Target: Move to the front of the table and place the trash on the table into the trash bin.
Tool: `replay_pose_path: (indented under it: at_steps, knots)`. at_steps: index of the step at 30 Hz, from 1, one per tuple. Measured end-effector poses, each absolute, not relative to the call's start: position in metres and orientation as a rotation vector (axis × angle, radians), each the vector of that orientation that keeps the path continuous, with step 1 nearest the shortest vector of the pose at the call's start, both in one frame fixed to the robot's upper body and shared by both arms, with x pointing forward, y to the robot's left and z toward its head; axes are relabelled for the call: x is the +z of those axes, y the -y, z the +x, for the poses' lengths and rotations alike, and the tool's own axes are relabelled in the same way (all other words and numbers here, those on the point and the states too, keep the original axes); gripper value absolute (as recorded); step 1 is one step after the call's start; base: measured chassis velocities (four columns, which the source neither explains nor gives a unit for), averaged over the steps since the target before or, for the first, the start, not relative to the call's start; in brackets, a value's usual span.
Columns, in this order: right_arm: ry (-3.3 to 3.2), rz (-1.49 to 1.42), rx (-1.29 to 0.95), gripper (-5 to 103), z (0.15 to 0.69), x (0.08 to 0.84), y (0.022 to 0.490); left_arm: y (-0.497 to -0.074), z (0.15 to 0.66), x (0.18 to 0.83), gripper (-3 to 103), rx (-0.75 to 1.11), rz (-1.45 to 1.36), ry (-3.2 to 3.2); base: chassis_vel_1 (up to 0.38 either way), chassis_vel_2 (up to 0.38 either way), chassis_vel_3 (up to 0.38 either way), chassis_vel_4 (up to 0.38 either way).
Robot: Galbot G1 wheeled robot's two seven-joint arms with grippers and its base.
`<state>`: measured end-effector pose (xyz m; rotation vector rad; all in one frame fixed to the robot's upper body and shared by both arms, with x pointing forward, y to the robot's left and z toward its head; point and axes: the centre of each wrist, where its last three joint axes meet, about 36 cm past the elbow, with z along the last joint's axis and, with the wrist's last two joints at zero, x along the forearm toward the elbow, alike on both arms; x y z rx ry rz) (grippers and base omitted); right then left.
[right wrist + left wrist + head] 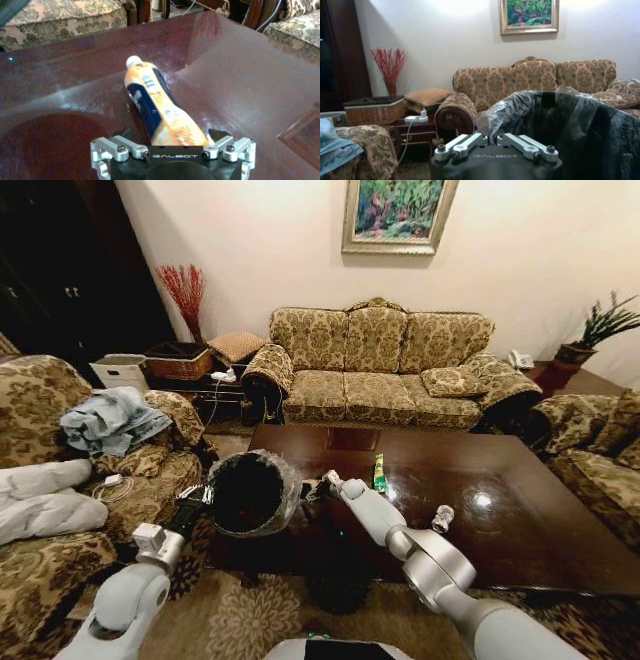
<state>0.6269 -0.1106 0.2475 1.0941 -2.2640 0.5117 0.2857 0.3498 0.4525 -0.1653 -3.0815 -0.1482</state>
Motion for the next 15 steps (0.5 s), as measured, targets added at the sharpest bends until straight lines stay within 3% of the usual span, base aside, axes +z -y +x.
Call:
replay_pose_path:
  at_steps: [2, 4, 6, 9, 10, 13, 15]
  knots:
    - [2.265, 1.087, 0.513, 103, 0.625, 0.246, 0.111, -0.35, 0.285, 0.452, 4, -0.148, -0.165, 3.082, 0.0, 0.0, 0.0, 0.0]
    - [2.265, 1.07, 0.506, 92, 0.621, 0.242, 0.111, -0.349, 0.285, 0.453, 4, -0.148, -0.166, 3.085, 0.0, 0.0, 0.0, 0.0]
    - [2.265, 1.069, 0.505, 92, 0.62, 0.241, 0.112, -0.349, 0.285, 0.453, 4, -0.149, -0.166, 3.087, 0.0, 0.0, 0.0, 0.0]
    - [2.268, 1.062, 0.511, 76, 0.618, 0.24, 0.112, -0.348, 0.284, 0.453, 4, -0.147, -0.16, 3.091, 0.0, 0.0, 0.0, 0.0]
    - [2.268, 1.062, 0.511, 76, 0.618, 0.24, 0.112, -0.348, 0.284, 0.453, 4, -0.147, -0.16, 3.091, 0.0, 0.0, 0.0, 0.0]
    - [2.278, 1.043, 0.517, 62, 0.614, 0.237, 0.112, -0.347, 0.282, 0.451, 4, -0.141, -0.163, 3.09, 0.0, 0.0, 0.0, 0.0]
    - [2.28, 1.039, 0.519, 62, 0.614, 0.237, 0.112, -0.347, 0.283, 0.451, 4, -0.142, -0.162, 3.092, 0.0, 0.0, 0.0, 0.0]
